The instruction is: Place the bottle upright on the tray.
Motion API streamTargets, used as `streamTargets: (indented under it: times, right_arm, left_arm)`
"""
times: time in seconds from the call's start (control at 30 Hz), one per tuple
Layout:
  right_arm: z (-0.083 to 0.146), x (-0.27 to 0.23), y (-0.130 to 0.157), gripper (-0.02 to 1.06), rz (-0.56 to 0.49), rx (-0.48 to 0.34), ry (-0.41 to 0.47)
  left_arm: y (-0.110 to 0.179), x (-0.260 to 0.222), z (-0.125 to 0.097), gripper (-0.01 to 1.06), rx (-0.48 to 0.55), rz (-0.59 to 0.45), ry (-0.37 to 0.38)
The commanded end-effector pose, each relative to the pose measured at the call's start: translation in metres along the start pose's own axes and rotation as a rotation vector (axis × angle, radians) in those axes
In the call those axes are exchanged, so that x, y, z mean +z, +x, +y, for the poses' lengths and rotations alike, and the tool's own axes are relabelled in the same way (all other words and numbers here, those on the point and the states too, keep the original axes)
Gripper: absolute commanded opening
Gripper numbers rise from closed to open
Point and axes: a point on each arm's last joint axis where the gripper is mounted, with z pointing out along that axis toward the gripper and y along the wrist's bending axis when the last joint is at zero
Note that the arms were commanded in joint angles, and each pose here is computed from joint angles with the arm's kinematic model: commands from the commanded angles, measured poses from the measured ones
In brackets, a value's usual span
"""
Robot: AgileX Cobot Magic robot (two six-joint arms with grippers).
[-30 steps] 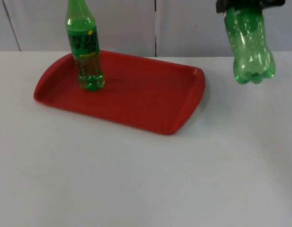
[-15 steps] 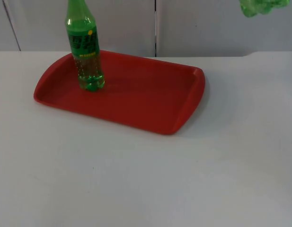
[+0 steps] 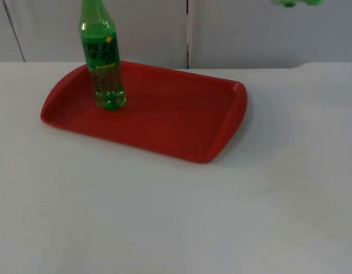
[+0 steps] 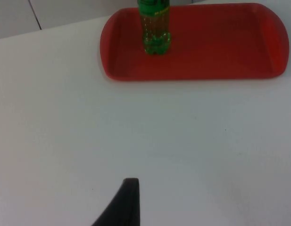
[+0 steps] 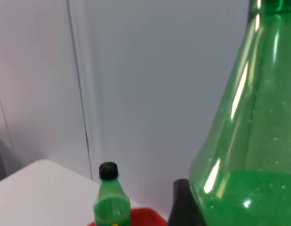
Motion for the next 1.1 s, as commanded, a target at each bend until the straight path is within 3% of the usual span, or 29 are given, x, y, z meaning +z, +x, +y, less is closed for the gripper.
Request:
streamTargets:
  times: [0.0,0.23,0.47,0.8,1.07]
  right_arm:
    - [0.004,-0.006,0.008,0.00,-0.147,-0.013,-0.026]
    - [0.008,-0.002,0.024,0.00,-0.164,-0.064,-0.062]
    - [0.009,-0.002,0.024,0.00,-0.161,0.055,-0.076]
    - [0.009,0.010,0.042,0.00,-0.106,0.015,-0.074]
    - [0.013,0.040,0.075,0.00,-0.266,0.023,-0.113]
  left_arm:
    - [0.000,0.001,-0.001,1.05,-0.001,-0.010,0.010]
    - [0.000,0.001,-0.001,1.05,-0.001,-0.010,0.010]
    - [0.000,0.001,-0.001,1.05,-0.001,-0.010,0.010]
    - [0.000,0.001,-0.001,1.05,-0.001,-0.010,0.010]
    - [0.000,0.001,-0.001,1.05,-0.001,-0.010,0.010]
